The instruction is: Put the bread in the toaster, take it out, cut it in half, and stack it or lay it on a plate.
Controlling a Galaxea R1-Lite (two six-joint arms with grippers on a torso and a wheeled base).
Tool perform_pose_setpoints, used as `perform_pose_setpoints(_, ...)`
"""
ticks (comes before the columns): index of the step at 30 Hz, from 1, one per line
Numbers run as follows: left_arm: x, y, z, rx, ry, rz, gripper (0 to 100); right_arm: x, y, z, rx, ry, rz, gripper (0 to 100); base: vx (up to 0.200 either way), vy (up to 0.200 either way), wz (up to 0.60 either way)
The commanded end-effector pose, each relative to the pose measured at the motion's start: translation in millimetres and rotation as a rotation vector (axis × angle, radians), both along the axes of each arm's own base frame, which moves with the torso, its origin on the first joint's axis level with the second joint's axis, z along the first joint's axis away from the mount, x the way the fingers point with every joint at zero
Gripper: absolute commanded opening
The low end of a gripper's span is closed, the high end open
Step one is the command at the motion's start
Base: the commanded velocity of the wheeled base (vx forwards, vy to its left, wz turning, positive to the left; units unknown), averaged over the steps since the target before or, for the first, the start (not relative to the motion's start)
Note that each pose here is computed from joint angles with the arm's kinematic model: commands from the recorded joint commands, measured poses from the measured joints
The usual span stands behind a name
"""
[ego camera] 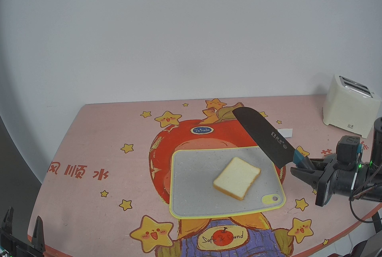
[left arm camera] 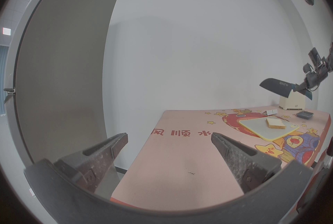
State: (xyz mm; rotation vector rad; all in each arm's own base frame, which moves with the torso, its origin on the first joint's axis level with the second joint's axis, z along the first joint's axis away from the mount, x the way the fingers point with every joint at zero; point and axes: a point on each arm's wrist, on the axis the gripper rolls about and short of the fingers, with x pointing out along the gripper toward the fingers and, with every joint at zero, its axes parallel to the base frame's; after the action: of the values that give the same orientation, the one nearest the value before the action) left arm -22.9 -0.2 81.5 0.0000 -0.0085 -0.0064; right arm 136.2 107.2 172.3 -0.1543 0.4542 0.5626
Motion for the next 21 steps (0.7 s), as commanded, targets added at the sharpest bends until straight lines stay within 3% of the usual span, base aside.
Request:
perform_pose_setpoints(1, 0.8, 0.0, -5.0, 0.0, 0.01, 0.0, 100, -4.6, 1.9, -3.6, -0.008, 0.007, 0.024, 0, 0.0, 0.0, 0.0)
perform_pose_setpoints(21, 0.8, 0.0, -5.0, 0.0, 0.01, 0.0, 100, 2.1, 6.3, -11.5, -0.046, 0.037, 0.017, 0, 0.0, 0.0, 0.0)
